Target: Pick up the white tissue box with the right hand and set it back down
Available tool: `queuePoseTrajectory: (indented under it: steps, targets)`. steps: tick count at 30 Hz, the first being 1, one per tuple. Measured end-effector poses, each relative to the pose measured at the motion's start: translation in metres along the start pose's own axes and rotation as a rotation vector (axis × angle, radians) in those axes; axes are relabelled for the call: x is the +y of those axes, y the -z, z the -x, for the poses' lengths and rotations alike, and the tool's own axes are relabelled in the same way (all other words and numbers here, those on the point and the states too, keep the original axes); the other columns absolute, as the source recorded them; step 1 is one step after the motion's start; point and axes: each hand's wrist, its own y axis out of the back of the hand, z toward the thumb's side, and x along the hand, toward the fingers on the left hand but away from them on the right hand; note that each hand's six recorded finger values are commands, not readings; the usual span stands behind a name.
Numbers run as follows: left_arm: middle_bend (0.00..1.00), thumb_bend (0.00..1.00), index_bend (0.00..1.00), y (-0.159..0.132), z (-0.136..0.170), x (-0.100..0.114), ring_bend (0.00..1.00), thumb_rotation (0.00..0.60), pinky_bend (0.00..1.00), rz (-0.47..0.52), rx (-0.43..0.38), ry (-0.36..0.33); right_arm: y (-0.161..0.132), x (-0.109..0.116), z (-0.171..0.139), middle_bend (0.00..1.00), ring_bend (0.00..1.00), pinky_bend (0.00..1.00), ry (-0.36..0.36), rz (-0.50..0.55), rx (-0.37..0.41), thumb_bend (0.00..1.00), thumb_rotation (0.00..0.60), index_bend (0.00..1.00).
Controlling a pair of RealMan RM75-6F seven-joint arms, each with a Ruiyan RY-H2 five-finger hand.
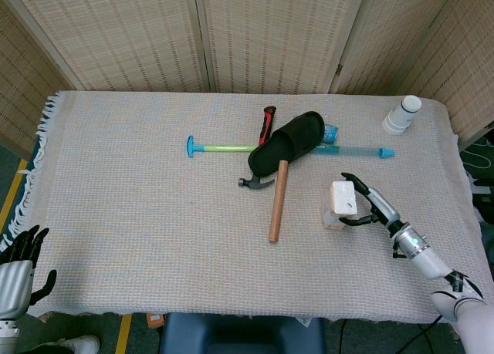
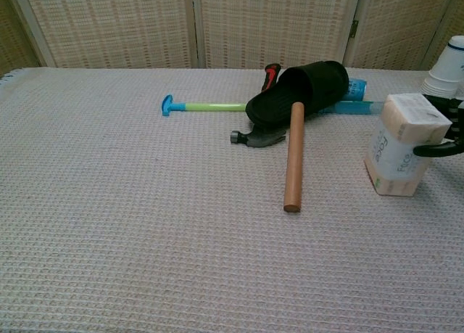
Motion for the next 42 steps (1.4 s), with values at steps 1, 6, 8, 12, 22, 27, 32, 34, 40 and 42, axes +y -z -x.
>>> queuePoseTrajectory:
  steps: [1, 6, 8, 12, 22, 27, 32, 34, 40, 42]
  targets:
    - [0.00, 0.40, 0.07, 0.000, 0.000, 0.000, 0.00, 0.600, 0.17, -0.001, 0.000, 0.000, 0.000, 0.000, -0.001, 0.04, 0.00, 0.00, -0.003, -0.006, -0.006, 0.13, 0.600, 0.00]
    - [0.00, 0.40, 0.07, 0.000, 0.000, 0.000, 0.00, 0.600, 0.17, -0.002, 0.001, 0.002, -0.002, 0.003, -0.005, 0.00, 0.00, 0.00, -0.020, -0.037, -0.023, 0.13, 0.600, 0.00]
    - [0.00, 0.40, 0.07, 0.000, 0.000, 0.000, 0.00, 0.600, 0.17, -0.001, 0.001, 0.000, -0.006, 0.005, -0.008, 0.00, 0.00, 0.00, -0.021, -0.053, -0.014, 0.13, 0.600, 0.00]
    - [0.00, 0.40, 0.07, -0.001, 0.001, 0.000, 0.00, 0.600, 0.17, 0.001, -0.001, 0.000, -0.024, 0.012, -0.016, 0.00, 0.00, 0.00, -0.016, -0.116, 0.028, 0.13, 0.600, 0.00]
    - [0.00, 0.40, 0.07, -0.001, 0.003, 0.003, 0.00, 0.600, 0.17, 0.001, -0.003, -0.009, -0.084, 0.011, -0.037, 0.00, 0.00, 0.00, 0.076, -0.450, 0.073, 0.13, 0.600, 0.00]
    - [0.00, 0.40, 0.07, -0.001, 0.004, 0.004, 0.00, 0.600, 0.17, 0.003, -0.001, -0.013, -0.120, 0.002, -0.048, 0.00, 0.00, 0.00, 0.110, -0.621, 0.009, 0.13, 0.600, 0.00]
    - [0.00, 0.40, 0.07, 0.000, 0.004, 0.004, 0.00, 0.600, 0.17, 0.002, 0.000, -0.011, -0.133, 0.002, -0.053, 0.00, 0.00, 0.00, 0.095, -0.716, -0.123, 0.13, 0.600, 0.00]
    - [0.00, 0.40, 0.07, 0.000, 0.003, 0.004, 0.00, 0.600, 0.17, 0.002, 0.003, -0.010, -0.133, 0.005, -0.053, 0.00, 0.00, 0.00, 0.081, -0.729, -0.178, 0.13, 0.600, 0.00]
    - [0.00, 0.40, 0.07, 0.000, 0.003, 0.004, 0.00, 0.600, 0.17, 0.002, 0.004, -0.010, -0.132, 0.007, -0.044, 0.00, 0.00, 0.00, 0.044, -0.773, -0.268, 0.13, 0.600, 0.00]
    - [0.00, 0.40, 0.07, 0.000, 0.003, 0.004, 0.00, 0.600, 0.17, 0.002, 0.004, -0.011, -0.131, 0.005, -0.039, 0.00, 0.00, 0.00, 0.023, -0.783, -0.287, 0.13, 0.600, 0.00]
